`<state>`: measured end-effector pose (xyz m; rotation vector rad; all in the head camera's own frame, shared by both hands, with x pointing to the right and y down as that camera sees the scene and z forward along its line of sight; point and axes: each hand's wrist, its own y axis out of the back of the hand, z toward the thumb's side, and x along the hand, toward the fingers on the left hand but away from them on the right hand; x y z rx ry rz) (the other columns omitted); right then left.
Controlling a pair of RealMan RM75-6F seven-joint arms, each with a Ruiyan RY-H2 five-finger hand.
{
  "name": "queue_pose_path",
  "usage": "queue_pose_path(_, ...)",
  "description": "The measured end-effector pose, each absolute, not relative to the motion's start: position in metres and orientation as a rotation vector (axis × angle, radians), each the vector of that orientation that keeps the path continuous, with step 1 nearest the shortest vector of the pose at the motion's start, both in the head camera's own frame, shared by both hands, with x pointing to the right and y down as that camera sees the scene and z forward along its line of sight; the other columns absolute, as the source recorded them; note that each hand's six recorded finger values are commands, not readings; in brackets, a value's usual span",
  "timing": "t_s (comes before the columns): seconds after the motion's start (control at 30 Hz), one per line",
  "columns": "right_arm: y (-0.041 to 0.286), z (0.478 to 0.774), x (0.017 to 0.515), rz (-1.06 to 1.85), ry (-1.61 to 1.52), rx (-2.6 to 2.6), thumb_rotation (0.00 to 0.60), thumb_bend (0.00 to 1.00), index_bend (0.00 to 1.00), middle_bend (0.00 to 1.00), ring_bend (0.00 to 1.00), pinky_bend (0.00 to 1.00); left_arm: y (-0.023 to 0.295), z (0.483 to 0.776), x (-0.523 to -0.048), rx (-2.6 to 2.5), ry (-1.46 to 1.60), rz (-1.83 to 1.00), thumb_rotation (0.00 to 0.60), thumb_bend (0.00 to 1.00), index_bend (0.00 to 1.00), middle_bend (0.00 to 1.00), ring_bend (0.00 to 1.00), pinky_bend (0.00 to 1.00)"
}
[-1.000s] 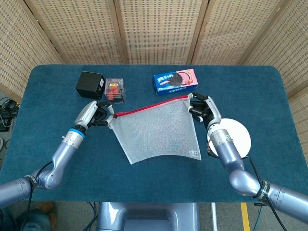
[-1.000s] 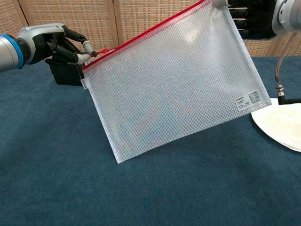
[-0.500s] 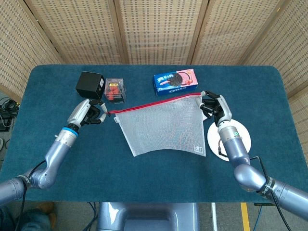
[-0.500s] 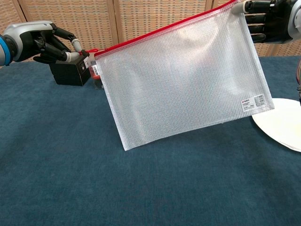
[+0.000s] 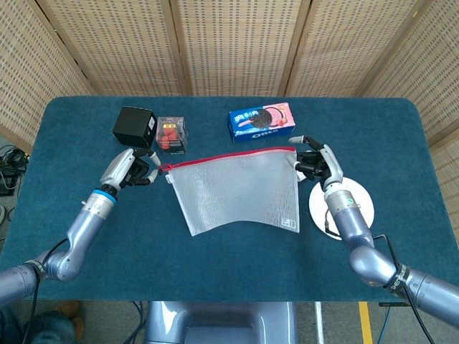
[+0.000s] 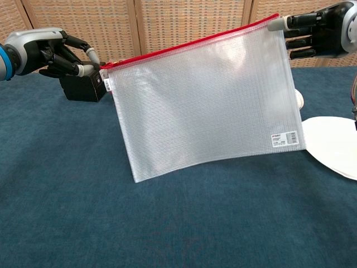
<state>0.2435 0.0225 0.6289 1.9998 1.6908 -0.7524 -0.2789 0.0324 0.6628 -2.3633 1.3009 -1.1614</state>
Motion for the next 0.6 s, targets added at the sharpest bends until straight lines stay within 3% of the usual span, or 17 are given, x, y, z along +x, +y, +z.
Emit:
queue_pose_path(0.33,0.031,0.628,0.26,-0.95,1.693,2.136,0.6,0.0,0.02,0.91,0.89,0.99,0.029,0.645,-0.294,-2.281,1.307,-1.112,0.6,0.0,0.0,0.89,0.95,1.0)
queue_pose_path(0.47,0.037,0.624,0.268,-1.042,1.692,2.222,0.6,0.0,0.08,0.84,0.82,0.92,0.029,0.636,-0.303,-2.246,1.296,-1.107,0.6,0.0,0.0,0.8,0.87,0.97)
queue_pose_path(0.53,0.041,0.621,0.276,-1.129,1.701,2.303,0.6,0.0,0.11,0.74,0.72,0.77,0.029,0.63,-0.31,-2.178,1.258,-1.112,0.6,0.0,0.0,0.65,0.73,0.81)
queue_pose_path(0.6,0.045,0.615,0.286,-1.233,1.719,2.404,0.6,0.0,0.13,0.6,0.58,0.56,0.032,0.624,-0.32,-2.079,1.203,-1.131,0.6,0.0,0.0,0.32,0.41,0.47)
